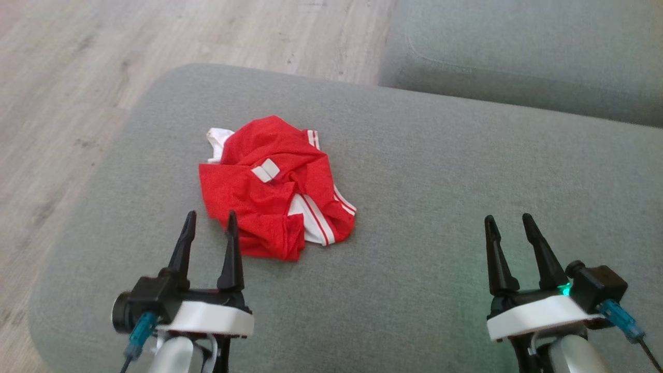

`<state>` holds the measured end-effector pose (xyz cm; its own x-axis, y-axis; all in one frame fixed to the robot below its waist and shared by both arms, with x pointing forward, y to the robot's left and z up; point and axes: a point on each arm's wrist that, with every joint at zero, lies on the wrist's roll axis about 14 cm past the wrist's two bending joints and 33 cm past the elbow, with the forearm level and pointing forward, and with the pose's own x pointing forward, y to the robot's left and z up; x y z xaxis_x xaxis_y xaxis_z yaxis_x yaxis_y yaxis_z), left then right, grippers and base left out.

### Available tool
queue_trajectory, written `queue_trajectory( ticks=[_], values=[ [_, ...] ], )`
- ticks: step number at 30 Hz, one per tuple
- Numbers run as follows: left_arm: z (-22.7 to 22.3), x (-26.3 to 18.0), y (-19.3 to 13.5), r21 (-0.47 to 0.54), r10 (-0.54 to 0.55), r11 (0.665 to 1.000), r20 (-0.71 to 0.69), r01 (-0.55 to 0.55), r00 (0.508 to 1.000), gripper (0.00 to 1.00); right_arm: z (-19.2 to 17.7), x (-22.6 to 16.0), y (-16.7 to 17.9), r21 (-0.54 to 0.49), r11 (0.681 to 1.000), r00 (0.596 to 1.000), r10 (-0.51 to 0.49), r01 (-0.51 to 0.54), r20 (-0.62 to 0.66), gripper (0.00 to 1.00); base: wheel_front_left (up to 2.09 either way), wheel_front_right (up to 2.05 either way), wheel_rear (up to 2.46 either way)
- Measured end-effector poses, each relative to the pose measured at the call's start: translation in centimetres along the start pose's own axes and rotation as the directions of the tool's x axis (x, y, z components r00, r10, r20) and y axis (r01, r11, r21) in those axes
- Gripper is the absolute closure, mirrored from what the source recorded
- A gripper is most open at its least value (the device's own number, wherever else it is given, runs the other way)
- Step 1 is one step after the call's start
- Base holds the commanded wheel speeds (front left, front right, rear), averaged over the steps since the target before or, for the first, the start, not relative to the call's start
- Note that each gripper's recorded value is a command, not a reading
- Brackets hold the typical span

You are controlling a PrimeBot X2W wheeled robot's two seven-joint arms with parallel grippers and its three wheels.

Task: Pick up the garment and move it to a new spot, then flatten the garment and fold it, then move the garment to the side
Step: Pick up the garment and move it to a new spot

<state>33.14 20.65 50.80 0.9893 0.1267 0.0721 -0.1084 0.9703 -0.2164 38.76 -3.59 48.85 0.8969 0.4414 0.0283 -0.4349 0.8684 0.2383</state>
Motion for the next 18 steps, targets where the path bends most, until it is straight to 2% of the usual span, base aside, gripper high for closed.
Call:
queue_trajectory(
  ticks=[5, 8, 12, 18],
  values=[
    [-1.2, 1.5, -1.2, 0.035, -0.068, 0.997, -0.043, 0.07, 0.997, 0.0, -0.6, -0.1, -1.1, 0.018, 0.999, 0.999, -0.032, 0.032, -0.014, 0.0, 0.0, 0.0, 0.0],
    [-3.3, 4.2, -2.3, 0.071, -0.136, 0.986, -0.166, 0.149, 0.977, 0.0, -0.9, 0.4, -2.4, 0.027, 0.998, 0.998, -0.061, 0.061, -0.016, 0.0, 0.0, 0.0, 0.0],
    [-5.8, 7.1, -2.7, 0.125, -0.176, 0.966, -0.332, 0.228, 0.927, 0.0, -1.2, 1.4, -3.6, 0.032, 0.996, 0.996, -0.085, 0.086, -0.016, 0.0, 0.0, 0.0, 0.0],
    [-10.2, 9.6, -1.8, 0.168, -0.138, 0.949, -0.535, 0.265, 0.833, 0.0, -2.3, 2.0, -5.3, 0.046, 0.991, 0.992, -0.12, 0.122, -0.038, 0.0, 0.0, 0.0, 0.0]
  ],
)
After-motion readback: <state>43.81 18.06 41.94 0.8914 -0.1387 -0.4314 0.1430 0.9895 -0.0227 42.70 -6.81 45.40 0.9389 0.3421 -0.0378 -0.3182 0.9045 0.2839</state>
